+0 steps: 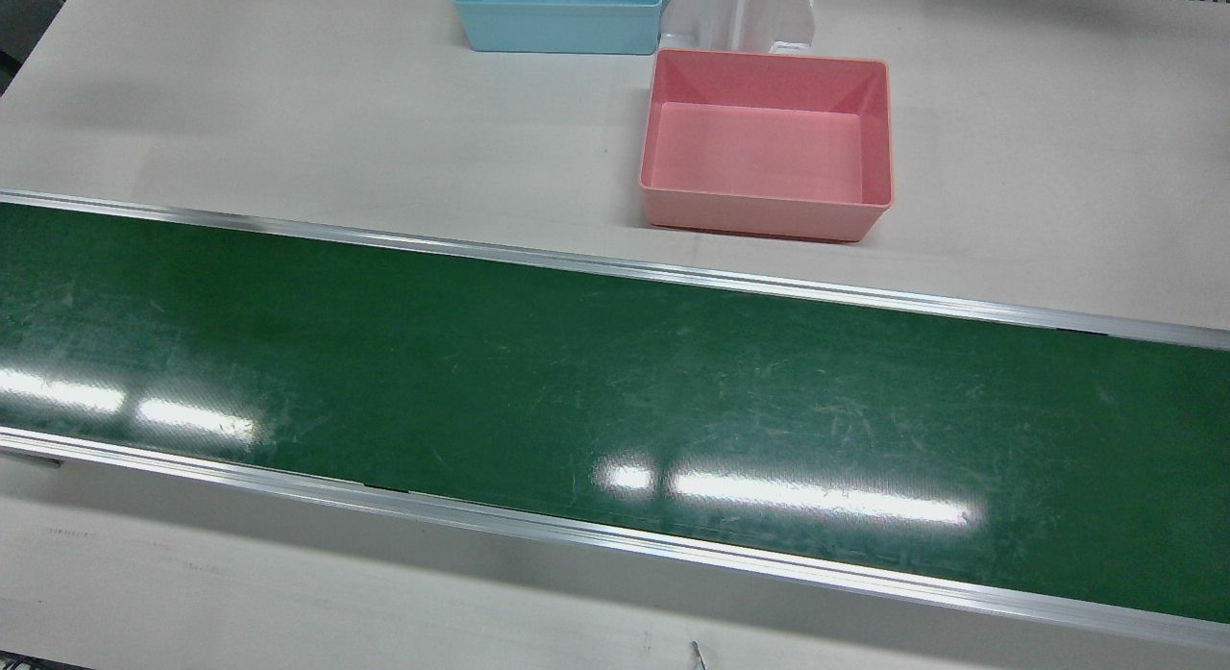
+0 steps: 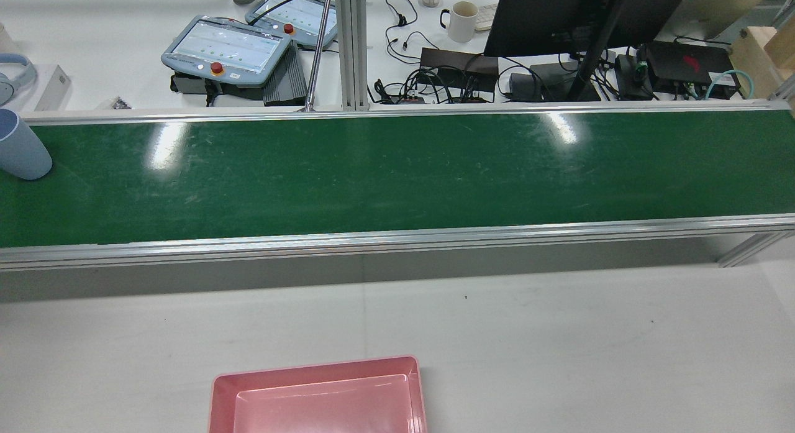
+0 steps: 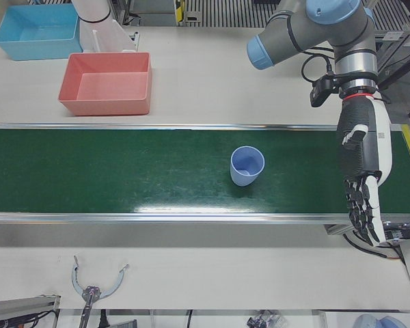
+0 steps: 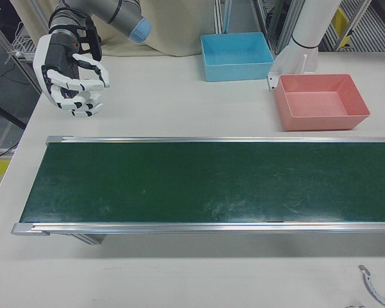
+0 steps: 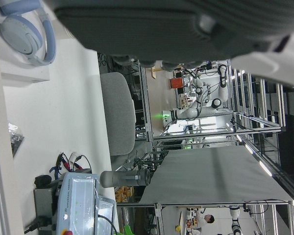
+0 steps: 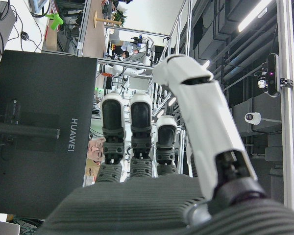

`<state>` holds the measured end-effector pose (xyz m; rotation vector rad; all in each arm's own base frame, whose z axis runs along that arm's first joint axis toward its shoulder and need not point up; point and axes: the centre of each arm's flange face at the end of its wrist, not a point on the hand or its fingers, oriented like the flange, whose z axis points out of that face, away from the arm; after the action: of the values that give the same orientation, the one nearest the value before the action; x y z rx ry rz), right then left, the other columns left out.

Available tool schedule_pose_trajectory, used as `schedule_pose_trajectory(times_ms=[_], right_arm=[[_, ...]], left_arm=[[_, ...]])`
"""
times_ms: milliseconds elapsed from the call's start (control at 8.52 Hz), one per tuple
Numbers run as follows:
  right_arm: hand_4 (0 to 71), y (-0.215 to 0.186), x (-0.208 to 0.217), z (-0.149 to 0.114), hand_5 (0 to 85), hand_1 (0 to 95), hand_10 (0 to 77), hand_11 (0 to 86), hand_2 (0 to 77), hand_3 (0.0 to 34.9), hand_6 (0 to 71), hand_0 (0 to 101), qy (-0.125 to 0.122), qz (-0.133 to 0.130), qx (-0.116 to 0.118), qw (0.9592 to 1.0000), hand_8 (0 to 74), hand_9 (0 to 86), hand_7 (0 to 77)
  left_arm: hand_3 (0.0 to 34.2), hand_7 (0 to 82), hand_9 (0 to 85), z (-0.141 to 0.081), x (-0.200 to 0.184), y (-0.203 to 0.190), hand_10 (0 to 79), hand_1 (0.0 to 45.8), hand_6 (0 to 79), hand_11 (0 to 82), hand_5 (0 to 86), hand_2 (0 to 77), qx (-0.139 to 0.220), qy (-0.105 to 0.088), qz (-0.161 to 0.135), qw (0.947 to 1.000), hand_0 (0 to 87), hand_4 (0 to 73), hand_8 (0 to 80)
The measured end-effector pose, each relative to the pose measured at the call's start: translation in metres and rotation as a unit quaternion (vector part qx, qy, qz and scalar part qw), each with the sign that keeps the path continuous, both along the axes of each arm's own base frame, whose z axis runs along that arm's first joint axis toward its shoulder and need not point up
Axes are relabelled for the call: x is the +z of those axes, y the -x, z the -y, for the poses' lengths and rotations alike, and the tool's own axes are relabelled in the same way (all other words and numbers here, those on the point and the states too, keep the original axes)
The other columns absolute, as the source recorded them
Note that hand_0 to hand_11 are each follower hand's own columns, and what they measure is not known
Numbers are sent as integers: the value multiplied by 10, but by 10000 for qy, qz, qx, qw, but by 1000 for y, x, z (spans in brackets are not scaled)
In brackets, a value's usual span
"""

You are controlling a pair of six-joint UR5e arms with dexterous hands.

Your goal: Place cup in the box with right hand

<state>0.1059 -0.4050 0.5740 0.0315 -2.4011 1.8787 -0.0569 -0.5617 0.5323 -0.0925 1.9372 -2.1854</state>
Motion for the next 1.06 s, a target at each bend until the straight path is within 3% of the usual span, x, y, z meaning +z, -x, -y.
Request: schedule_pose_trajectory(times_ms=[1057], right_arm=[[245,0,-1,0,207,365,327,496,322,0,213,798,-8,6,1,10000,431,540,698]], left_arm=[[0,0,5,0,0,0,0,5,0,0,0,5,3,-3,0,10000,0,0,0]])
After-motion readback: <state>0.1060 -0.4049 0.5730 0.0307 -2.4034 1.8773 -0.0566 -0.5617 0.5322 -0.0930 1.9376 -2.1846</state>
